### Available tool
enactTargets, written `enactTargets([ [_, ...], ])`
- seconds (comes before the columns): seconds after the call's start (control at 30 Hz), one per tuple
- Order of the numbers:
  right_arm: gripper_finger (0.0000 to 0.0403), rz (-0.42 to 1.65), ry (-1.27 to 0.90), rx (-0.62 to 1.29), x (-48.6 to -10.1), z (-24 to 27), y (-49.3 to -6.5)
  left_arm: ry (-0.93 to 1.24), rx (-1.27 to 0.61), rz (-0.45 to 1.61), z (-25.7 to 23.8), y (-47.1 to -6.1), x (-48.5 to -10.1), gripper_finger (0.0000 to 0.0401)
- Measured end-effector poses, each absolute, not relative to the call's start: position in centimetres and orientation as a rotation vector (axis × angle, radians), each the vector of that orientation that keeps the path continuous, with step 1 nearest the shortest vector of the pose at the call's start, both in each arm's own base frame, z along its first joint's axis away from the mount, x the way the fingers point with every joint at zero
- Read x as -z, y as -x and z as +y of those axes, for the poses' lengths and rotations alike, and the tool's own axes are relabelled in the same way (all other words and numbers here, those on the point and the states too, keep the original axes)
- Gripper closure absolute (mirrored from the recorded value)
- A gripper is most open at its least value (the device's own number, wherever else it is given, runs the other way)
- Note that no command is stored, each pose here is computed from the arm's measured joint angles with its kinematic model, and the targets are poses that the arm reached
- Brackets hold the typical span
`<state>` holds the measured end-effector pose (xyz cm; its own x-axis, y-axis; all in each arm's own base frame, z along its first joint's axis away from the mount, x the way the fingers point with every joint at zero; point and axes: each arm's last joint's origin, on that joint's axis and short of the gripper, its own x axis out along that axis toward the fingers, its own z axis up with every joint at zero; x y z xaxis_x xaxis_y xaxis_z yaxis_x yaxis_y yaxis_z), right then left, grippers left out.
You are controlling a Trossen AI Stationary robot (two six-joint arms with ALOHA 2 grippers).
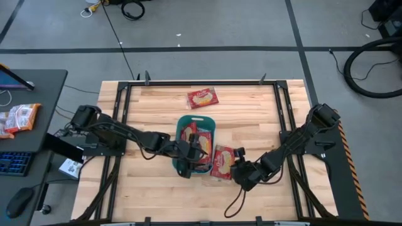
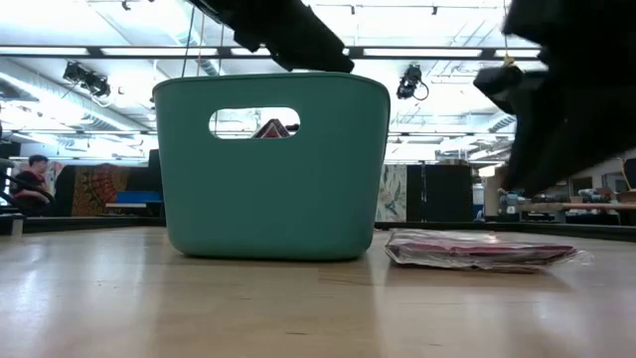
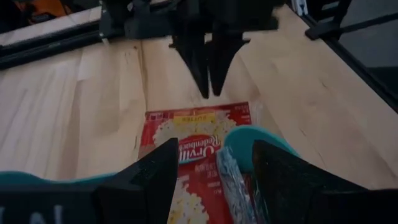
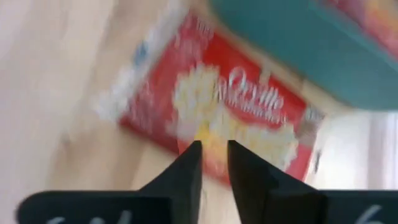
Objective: Sort popcorn bags into baskets
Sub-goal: Put the red popcorn bag into the green bin
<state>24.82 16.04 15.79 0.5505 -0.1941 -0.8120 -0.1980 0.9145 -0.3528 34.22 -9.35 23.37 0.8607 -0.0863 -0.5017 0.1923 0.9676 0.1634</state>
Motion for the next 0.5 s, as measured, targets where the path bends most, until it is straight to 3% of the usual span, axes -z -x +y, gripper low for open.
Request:
enactTargets([
  [0.23, 0.0263, 1.083, 0.671, -0.094, -13.6, 16.2, -24.8, -0.224, 0.15, 0.516, -9.3, -34.2, -23.5, 0.0193],
  [0.5, 0.0252, 1.086, 0.851, -0.011, -12.5, 16.4, -24.4, -0.266, 0.171, 0.551, -9.7, -33.9, -23.2, 0.0193],
])
